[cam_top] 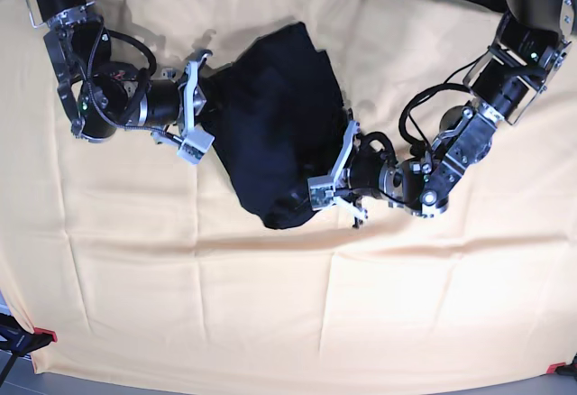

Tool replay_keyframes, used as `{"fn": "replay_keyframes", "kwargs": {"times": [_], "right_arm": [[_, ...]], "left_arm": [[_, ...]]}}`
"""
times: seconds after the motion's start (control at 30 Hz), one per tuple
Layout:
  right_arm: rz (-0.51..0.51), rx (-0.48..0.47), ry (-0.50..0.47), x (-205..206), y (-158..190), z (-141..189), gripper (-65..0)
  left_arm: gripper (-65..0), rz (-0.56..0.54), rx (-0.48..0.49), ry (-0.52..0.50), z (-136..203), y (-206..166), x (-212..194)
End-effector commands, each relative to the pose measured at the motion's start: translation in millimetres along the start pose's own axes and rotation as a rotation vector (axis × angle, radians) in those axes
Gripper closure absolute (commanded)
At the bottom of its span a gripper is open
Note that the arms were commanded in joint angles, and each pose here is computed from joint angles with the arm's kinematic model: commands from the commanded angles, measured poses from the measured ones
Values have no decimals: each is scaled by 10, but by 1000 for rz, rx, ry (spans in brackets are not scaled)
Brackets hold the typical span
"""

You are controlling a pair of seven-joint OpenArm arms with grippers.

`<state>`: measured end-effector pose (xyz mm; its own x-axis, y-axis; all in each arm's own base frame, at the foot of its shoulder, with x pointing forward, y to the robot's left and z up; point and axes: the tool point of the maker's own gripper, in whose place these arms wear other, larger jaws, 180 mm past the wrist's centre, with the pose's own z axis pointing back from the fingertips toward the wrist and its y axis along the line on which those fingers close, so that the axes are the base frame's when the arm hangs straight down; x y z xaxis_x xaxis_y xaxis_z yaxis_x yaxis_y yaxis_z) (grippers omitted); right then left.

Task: Fold the T-shirt properly
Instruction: 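Grasp the bundle's sides with both grippers and fold it over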

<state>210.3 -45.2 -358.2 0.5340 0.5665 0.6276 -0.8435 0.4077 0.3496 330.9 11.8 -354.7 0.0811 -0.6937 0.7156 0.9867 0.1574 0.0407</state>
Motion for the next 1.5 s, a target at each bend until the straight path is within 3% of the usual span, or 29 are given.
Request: {"fn": "replay_keyframes", "kwargs": {"times": [0.0, 0.13, 0.27, 0.37, 0.53, 0.7, 0.77, 0.87, 0.93, 1.0, 1.2, 1.47], "right_arm": [[37, -6, 6, 13, 47, 45, 0], [94, -7, 14, -26, 299, 45, 0], [137, -119, 91, -229, 200, 42, 0], [84, -282, 112, -272, -109, 156, 0], [-66, -560, 24, -159, -628, 628, 0], [-136, -667, -20, -196, -796, 1004, 0], [-115, -616, -74, -100, -721, 1039, 0], [-68, -463, -179, 103, -499, 993, 0], [-10, -368, -206, 179, -334, 933, 0], [17, -304, -215, 208, -218, 885, 0], [8, -274, -205, 186, -163, 841, 0], [-80, -249, -142, -121, -163, 726, 0]], "left_arm": [[0, -32, 55, -50, 104, 223, 270], [0, -59, 91, -116, 54, 364, 667], [0, -90, 113, -104, -37, 481, 807], [0, -96, 128, -88, 43, 578, 855], [0, -38, 115, -63, 369, 722, 908], [0, 105, 96, -159, 850, 813, 908], [0, 192, 56, -213, 1069, 796, 908], [0, 298, -24, -260, 1335, 688, 825], [0, 351, -88, -236, 1375, 540, 656], [0, 390, -140, -128, 1280, 348, 341], [0, 436, -244, -73, 1011, -141, 46], [0, 439, -284, -48, 913, -380, -54]]}}
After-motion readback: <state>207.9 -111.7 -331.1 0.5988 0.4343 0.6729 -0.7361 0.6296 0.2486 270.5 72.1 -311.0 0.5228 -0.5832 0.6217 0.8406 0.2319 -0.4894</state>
